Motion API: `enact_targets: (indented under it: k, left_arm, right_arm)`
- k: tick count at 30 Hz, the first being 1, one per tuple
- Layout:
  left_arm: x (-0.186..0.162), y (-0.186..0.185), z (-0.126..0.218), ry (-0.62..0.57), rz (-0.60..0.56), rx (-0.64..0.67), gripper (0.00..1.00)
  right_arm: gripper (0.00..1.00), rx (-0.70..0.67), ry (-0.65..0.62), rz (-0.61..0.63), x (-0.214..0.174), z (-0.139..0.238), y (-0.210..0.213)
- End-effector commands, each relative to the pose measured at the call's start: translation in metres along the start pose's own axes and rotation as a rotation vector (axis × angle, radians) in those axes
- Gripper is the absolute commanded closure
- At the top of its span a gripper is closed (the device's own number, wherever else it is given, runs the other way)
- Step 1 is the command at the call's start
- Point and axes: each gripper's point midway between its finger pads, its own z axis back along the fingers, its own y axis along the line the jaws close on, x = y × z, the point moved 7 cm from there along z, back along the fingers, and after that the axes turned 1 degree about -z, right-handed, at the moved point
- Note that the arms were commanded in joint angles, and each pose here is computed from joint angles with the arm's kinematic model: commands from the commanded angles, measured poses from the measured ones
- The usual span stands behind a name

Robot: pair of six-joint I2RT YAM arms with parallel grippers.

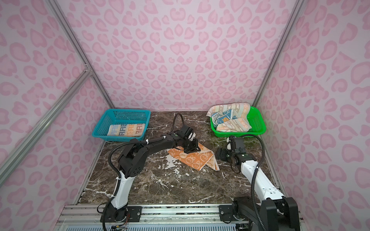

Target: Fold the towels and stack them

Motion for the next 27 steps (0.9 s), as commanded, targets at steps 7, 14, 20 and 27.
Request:
enact_targets:
  k: [7,14,20,27]
  left_arm:
    - [0.010,-0.031,0.103,-0.103,-0.140,-0.122,0.96]
    - [-0.003,-0.020,0.126,-0.100,-0.133,-0.122,0.96]
    - [-0.011,-0.023,0.143,-0.097,-0.180,-0.115,0.96]
    - [-0.024,-0.013,0.147,-0.064,-0.184,-0.073,0.97]
  right_arm:
    - [0.11,0.103,0.084,0.052,-0.002,-0.008,0.011]
    - [0.13,0.146,0.180,0.093,-0.007,-0.022,0.014]
    - [0.15,0.168,0.168,0.088,0.000,-0.029,0.017]
    - [0.17,0.144,0.136,0.259,0.014,-0.021,0.029]
